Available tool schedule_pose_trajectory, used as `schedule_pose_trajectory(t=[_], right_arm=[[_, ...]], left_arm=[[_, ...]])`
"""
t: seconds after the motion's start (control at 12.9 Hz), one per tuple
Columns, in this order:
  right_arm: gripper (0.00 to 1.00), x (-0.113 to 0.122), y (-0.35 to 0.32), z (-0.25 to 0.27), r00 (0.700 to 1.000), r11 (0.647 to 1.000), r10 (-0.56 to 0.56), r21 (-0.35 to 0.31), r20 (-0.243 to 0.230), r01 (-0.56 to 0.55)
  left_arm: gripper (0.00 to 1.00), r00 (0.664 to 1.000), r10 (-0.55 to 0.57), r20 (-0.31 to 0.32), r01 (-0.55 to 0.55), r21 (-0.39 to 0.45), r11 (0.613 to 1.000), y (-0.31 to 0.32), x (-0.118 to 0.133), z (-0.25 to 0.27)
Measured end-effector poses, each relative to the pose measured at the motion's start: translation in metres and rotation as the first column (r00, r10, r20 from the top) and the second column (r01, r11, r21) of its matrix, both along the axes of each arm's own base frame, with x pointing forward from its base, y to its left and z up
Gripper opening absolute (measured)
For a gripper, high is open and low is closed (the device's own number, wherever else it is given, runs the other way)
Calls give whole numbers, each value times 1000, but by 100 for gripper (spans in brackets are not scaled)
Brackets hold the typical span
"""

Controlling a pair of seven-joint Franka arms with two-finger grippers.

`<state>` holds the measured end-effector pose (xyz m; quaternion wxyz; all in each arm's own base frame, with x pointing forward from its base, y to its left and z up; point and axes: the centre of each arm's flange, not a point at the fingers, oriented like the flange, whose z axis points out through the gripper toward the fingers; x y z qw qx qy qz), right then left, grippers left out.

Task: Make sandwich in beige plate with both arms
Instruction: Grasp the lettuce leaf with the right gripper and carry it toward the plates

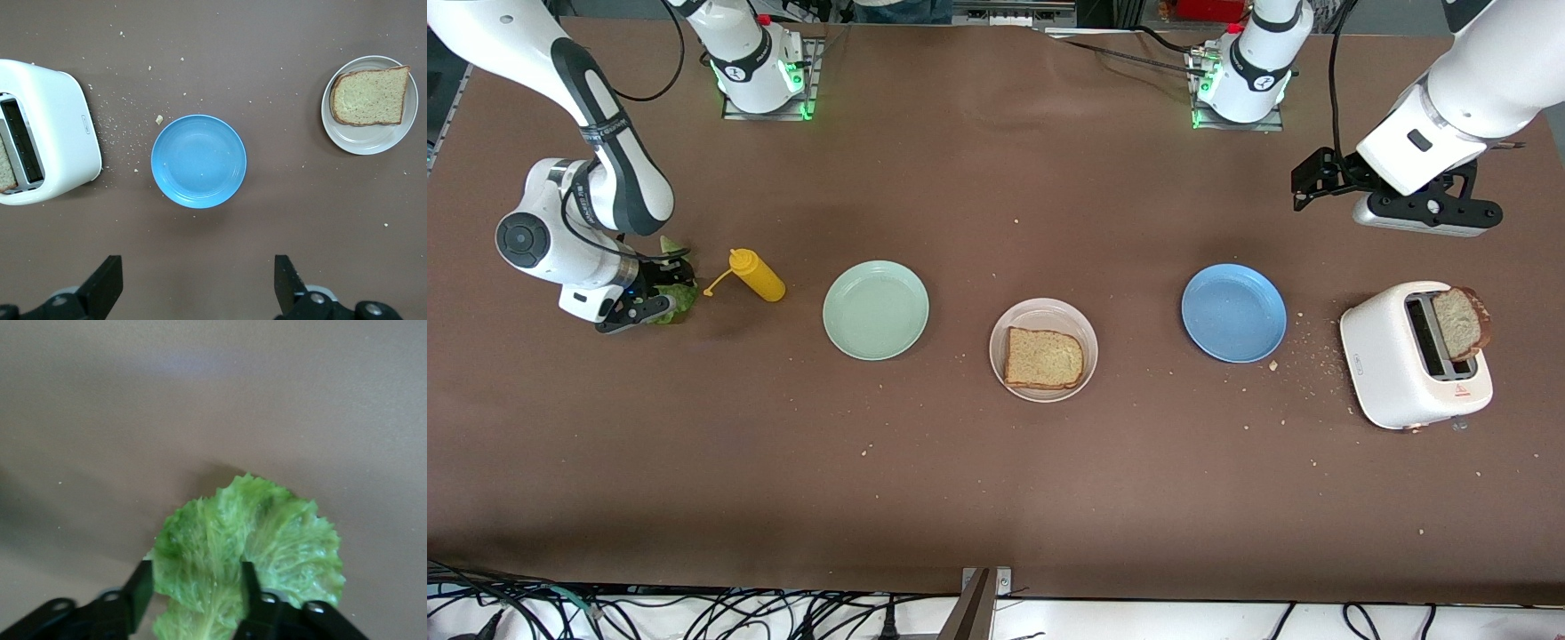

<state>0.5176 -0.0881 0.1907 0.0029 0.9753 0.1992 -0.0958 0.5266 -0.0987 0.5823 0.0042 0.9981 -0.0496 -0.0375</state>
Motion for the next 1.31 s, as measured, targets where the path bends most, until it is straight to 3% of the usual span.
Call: schedule_pose_trajectory(t=[0.39,0.62,0.77,1.08,1.31], right_arm=[[2,-3,-1,-5,1000,1000,-3,2,-22,4],[2,3,-2,0,1000,1000,4,0,-13,-4],[2,18,-5,21,1000,1000,25,-3,-14,-25],[2,58,0,90,997,998,59,-13,-57,-60],[2,82,36,150,990,992,125,-4,-64,-125]], left_arm=[[100,1000,-1,-2,1,0,1000,0,0,0],[100,1000,-1,-2,1,0,1000,0,0,0],[100,1000,-1,-5,1,1,1000,0,-1,0],[100,1000,-1,-8,1,1,1000,0,-1,-1],[100,1000,-1,-9,1,1,1000,0,-1,-1]])
